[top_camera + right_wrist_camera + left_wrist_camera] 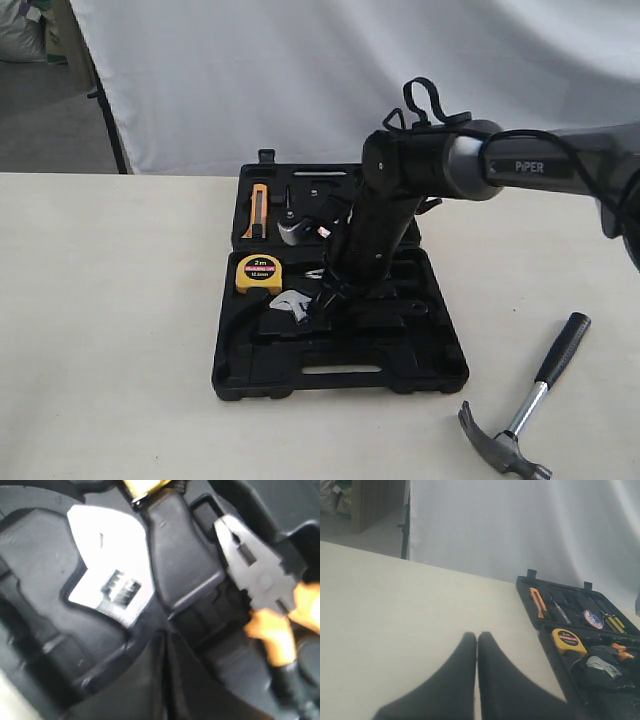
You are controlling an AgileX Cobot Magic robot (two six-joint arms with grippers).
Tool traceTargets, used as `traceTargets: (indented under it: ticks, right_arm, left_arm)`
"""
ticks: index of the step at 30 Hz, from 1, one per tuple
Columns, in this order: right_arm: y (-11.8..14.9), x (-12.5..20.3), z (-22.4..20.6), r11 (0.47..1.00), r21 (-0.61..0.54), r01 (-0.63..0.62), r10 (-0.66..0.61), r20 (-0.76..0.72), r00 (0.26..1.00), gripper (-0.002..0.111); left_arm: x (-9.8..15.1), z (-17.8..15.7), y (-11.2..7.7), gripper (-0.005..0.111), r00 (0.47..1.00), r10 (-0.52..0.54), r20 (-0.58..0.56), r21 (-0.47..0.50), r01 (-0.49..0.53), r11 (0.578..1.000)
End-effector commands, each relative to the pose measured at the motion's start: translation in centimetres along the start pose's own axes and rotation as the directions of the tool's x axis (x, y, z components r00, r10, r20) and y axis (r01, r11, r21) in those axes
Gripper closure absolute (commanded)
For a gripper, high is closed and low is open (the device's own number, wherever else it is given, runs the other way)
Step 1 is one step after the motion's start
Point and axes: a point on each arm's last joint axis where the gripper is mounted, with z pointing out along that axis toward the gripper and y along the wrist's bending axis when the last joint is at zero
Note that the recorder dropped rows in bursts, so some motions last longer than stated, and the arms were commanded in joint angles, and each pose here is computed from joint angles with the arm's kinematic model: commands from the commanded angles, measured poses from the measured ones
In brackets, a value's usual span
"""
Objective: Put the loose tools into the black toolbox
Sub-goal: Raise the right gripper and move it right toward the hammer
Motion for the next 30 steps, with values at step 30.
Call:
traceTargets:
  ticks: [30]
  right_arm:
    - [3.3, 3.6, -15.8, 0.992, 0.04, -0.117, 0.116, 0.028, 0.993, 0.108]
  left_arm:
    - [-0.2, 0.0, 0.1, 0.106, 1.0, 0.0, 0.02, -0.021, 0.001, 1.0]
